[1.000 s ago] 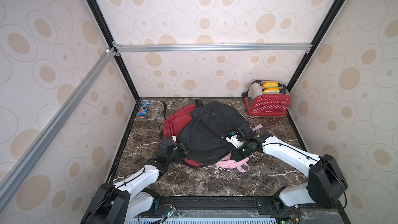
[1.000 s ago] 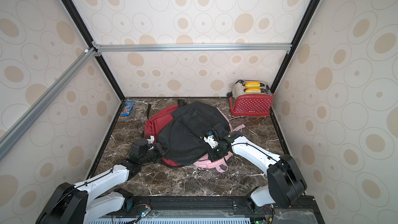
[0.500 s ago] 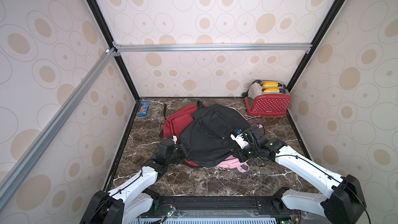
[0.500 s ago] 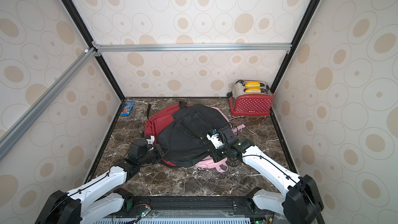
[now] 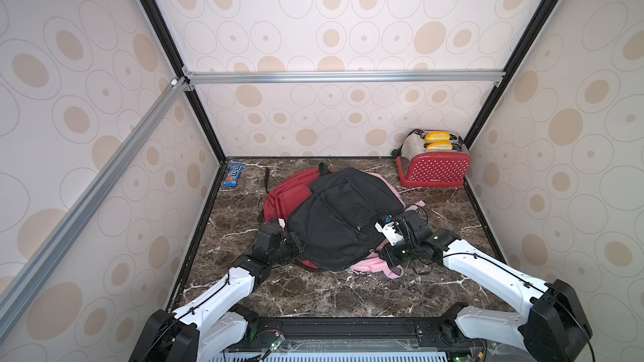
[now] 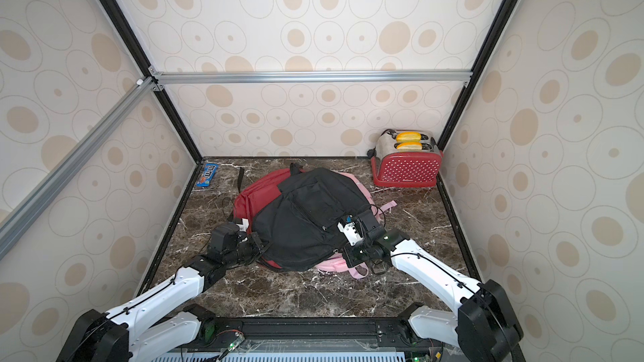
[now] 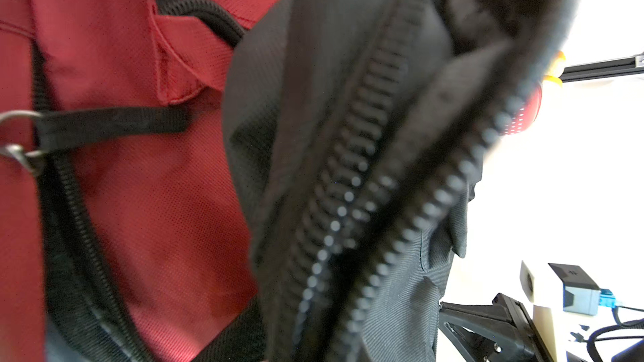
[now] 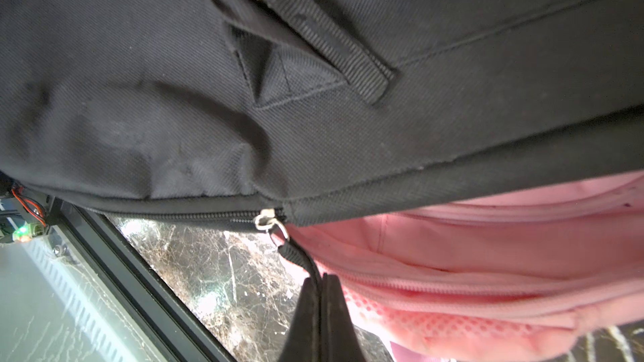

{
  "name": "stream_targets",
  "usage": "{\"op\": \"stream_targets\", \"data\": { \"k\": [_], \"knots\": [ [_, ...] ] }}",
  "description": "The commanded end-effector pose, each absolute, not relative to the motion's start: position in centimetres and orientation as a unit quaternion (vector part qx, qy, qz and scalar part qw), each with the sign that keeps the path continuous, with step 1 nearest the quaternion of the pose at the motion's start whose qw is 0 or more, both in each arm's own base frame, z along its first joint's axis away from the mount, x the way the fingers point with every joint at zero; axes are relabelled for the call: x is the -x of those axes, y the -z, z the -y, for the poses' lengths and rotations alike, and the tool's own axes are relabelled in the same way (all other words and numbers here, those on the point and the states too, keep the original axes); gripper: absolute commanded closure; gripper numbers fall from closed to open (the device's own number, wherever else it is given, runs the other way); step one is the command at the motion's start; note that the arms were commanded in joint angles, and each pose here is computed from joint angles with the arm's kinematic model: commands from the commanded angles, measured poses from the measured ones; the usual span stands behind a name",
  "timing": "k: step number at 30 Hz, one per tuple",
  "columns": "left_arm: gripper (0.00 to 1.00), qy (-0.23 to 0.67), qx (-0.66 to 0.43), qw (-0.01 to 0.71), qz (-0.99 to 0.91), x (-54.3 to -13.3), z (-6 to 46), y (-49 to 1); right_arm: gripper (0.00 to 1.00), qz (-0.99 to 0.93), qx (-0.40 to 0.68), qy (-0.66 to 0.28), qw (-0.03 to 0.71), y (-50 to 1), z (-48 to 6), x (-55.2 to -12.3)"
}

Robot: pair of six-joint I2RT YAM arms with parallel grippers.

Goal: Zip up the backpack
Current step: Zip the zipper on the backpack.

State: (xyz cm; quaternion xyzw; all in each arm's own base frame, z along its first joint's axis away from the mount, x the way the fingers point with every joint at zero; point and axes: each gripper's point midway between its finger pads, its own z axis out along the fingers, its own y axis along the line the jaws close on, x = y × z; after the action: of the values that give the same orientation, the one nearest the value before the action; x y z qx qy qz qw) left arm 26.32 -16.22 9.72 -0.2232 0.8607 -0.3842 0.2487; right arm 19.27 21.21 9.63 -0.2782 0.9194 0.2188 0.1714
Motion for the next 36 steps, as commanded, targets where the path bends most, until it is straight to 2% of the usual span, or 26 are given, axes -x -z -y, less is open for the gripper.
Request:
{"op": "stream_targets", "data": {
  "k": [1, 9, 36],
  "knots": [
    [1.0, 0.376, 0.218, 0.275, -0.857, -27.3, 15.8, -11.2, 1.0, -0.911, 0.281, -0.241, 0.183, -10.2, -21.7, -19.1],
    [1.0, 0.37, 0.222, 0.275, -0.859, -27.3, 15.6, -10.9, 1.0, -0.903, 0.291, -0.267, 0.167, -11.3, -22.9, -18.2],
    [1.0, 0.362, 0.229, 0.278, -0.86, -28.0, 15.6, -11.2, 1.0, -0.907, 0.379, -0.16, 0.084, -12.4, -25.8, -16.5]
  ]
}}
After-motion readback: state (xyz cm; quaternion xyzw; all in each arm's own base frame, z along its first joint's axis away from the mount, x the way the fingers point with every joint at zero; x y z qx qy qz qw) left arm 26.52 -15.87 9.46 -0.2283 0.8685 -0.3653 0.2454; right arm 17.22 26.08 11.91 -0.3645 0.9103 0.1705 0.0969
